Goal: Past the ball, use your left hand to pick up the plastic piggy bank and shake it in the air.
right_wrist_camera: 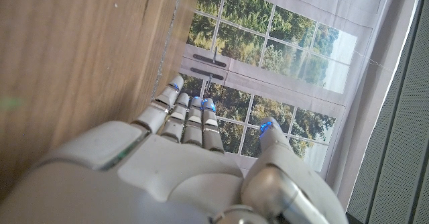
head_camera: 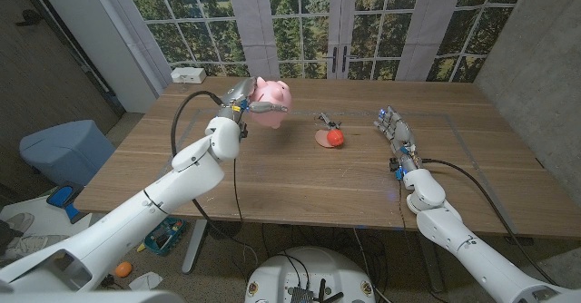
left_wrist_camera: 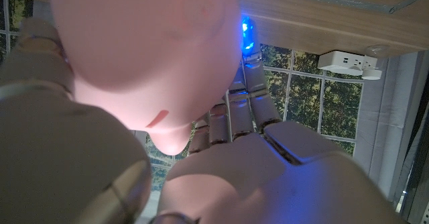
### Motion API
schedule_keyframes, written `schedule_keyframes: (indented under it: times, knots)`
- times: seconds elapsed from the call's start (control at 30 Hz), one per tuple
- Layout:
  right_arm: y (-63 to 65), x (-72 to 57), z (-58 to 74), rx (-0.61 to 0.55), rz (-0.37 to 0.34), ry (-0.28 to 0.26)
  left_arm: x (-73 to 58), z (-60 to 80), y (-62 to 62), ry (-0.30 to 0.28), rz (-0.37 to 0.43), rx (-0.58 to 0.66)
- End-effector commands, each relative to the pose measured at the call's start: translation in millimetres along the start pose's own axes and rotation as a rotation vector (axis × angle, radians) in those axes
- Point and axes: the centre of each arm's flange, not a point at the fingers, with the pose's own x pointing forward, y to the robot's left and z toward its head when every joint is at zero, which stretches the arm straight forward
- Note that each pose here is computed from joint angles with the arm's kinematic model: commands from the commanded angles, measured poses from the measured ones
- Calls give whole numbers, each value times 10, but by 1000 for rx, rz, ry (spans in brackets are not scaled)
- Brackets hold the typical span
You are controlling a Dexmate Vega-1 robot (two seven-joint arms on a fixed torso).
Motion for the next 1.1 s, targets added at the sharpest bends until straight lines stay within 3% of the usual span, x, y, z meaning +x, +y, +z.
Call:
schedule_keyframes:
  times: [0.03, 0.33, 0.93, 1.1]
  knots:
    - [7, 1, 4, -1, 0, -1, 31, 5, 12, 28, -66, 33]
    - [8, -4, 8, -4, 3, -3, -23, -7, 30, -14, 26, -4]
    - [-5, -8, -1, 0, 2, -2, -281, -84, -8, -152, 465, -183]
    - [-10, -7, -9, 7, 0, -1, -320, -92, -24, -169, 535, -215]
